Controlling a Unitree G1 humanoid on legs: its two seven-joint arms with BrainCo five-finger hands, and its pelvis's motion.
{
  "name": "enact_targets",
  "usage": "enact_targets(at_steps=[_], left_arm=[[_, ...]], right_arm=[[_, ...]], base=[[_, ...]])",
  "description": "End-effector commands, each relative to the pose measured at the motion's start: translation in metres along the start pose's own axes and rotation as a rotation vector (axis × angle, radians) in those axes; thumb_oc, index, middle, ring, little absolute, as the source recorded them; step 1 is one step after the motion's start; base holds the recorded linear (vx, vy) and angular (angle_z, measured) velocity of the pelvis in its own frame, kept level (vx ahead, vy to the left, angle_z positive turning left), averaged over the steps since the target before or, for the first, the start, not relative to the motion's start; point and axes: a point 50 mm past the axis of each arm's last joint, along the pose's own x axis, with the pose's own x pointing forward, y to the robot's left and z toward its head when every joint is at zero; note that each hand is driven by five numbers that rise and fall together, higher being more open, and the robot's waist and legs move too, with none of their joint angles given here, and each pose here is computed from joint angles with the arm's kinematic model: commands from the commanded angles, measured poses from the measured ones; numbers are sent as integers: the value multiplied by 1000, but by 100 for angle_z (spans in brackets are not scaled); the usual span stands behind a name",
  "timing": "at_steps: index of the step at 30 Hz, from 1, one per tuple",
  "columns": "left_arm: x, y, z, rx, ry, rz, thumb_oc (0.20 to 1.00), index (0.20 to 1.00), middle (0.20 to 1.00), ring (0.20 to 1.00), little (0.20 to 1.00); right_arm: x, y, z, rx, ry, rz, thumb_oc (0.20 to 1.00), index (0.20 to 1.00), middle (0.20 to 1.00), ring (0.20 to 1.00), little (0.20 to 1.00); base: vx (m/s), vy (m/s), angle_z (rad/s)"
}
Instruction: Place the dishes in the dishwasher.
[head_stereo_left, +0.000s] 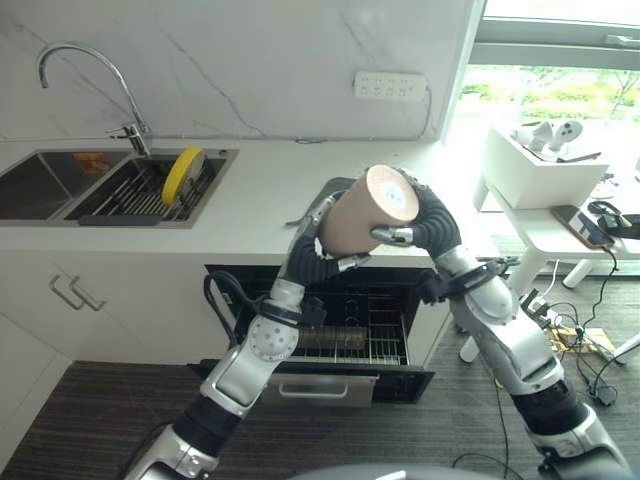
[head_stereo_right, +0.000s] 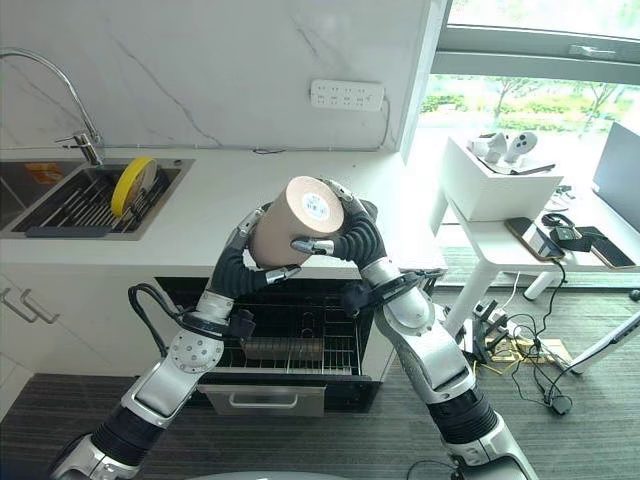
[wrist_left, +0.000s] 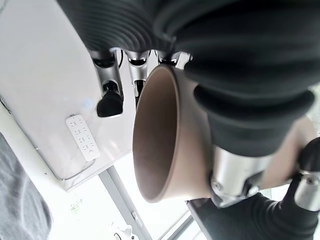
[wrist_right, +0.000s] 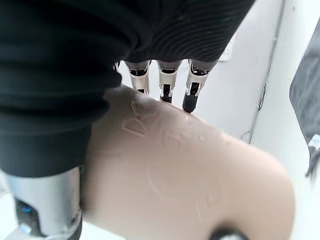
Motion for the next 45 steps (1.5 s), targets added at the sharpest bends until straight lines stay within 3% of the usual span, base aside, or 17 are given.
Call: enact_targets(at_steps=[1,14,15,16,26,35,45], left_arm=[[28,-7,38,8,-244,-91,200,200,200,200,200],[28,-9,34,-56,-197,-149,200,200,200,200,200],[27,-11,33,-62,-184,-165,523,523,523,523,523],[26,-12,31,-60,-174,-175,1000,1000,1000,1000,1000],[18,6,15,-172,-50,-78,1000,1000,1000,1000,1000],[-4,58,1,-187,30,147,1000,1000,1000,1000,1000],[-28,95,-3,-230,81,267,1000,1000,1000,1000,1000]], right_arm=[[28,15,47,-42,-230,137,200,200,200,200,200],[23,10,53,-135,-310,72,200,200,200,200,200],[22,10,54,-137,-312,73,200,200,200,200,200],[21,9,53,-137,-312,71,200,200,200,200,200],[11,-4,46,-197,-281,1,200,200,200,200,200],[-17,-37,35,-308,-233,-160,200,200,200,200,200],[-45,-57,34,-382,-181,-223,200,200,200,200,200]], base=[[0,0,0],[0,0,0],[0,0,0],[0,0,0],[0,0,0],[0,0,0],[48,1,5]])
